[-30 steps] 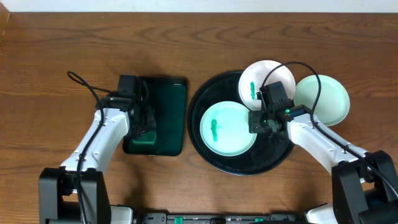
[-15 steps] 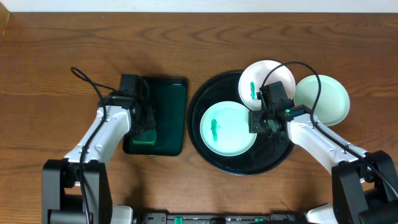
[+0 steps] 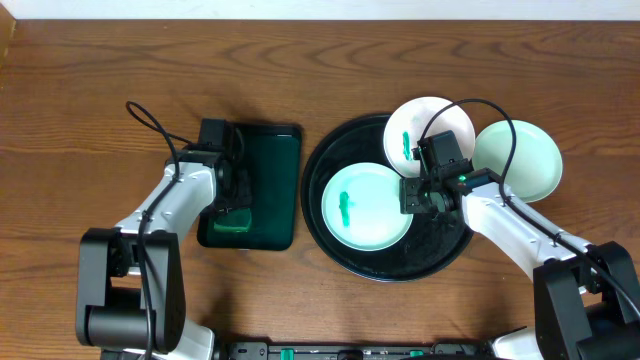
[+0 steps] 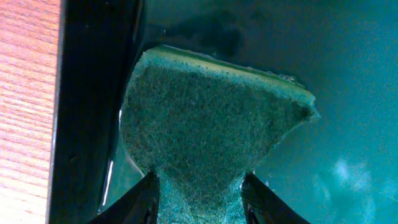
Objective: Clean dirty plates on tray and stack at the side
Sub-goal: 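Close the left gripper on the green sponge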
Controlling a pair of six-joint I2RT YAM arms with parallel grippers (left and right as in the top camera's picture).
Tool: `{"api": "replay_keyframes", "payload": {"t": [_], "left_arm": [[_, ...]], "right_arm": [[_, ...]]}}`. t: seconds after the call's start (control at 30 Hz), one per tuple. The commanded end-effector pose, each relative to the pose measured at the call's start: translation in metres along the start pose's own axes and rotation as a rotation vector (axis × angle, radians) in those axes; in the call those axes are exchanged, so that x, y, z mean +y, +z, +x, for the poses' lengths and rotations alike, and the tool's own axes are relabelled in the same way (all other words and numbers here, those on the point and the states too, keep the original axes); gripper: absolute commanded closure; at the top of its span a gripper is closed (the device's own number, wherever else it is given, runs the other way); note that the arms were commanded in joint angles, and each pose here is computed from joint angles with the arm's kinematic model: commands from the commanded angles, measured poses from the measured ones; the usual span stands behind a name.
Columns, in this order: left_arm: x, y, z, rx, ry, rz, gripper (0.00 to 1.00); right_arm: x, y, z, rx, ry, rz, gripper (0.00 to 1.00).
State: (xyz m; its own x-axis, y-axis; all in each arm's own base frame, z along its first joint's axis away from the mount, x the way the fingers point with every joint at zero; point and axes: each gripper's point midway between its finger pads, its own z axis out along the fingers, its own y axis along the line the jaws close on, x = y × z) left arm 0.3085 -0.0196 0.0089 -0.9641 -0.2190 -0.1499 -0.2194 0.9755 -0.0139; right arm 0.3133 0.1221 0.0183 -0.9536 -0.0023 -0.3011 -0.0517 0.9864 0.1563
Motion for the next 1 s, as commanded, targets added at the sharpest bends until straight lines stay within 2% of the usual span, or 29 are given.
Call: {"api": "replay_keyframes", "payload": {"t": [0.0,0.33,0.37,0.47,0.5,0.7,0.97], "left_arm": [[0.003,0.009,0.003,0.028,0.013,-0.018,0.61],[0.005,0.018,0.015,0.050,0.013,-0.021,0.67],[0.006,0.019,0.016,0.050,0.013,-0.020,0.70],[0.004,0.020,0.018,0.053,0.014,-0.012,0.91],[0.002,0.019,0.018,0.054,0.013,0.005,0.93],[-0.028,-0.020,-0.004,-0.042,0.015,0.175,0.93],[-0.036,-0.101,-0.026,-0.298,0.031,0.272,0.93]], "right_arm": [[-0.003,-0.005,-0.003,-0.018,0.000,-0.003,0.39],[-0.003,-0.005,-0.003,-0.018,0.000,-0.003,0.39],[-0.003,-0.005,-0.003,-0.018,0.000,-0.003,0.39],[-0.003,-0.005,-0.003,-0.018,0.000,-0.003,0.39],[-0.003,-0.005,-0.003,-0.018,0.000,-0.003,0.39],[-0.003,-0.005,-0.003,-0.018,-0.001,-0.003,0.40],[-0.003,-0.005,-0.003,-0.017,0.000,-0.004,0.43]]}}
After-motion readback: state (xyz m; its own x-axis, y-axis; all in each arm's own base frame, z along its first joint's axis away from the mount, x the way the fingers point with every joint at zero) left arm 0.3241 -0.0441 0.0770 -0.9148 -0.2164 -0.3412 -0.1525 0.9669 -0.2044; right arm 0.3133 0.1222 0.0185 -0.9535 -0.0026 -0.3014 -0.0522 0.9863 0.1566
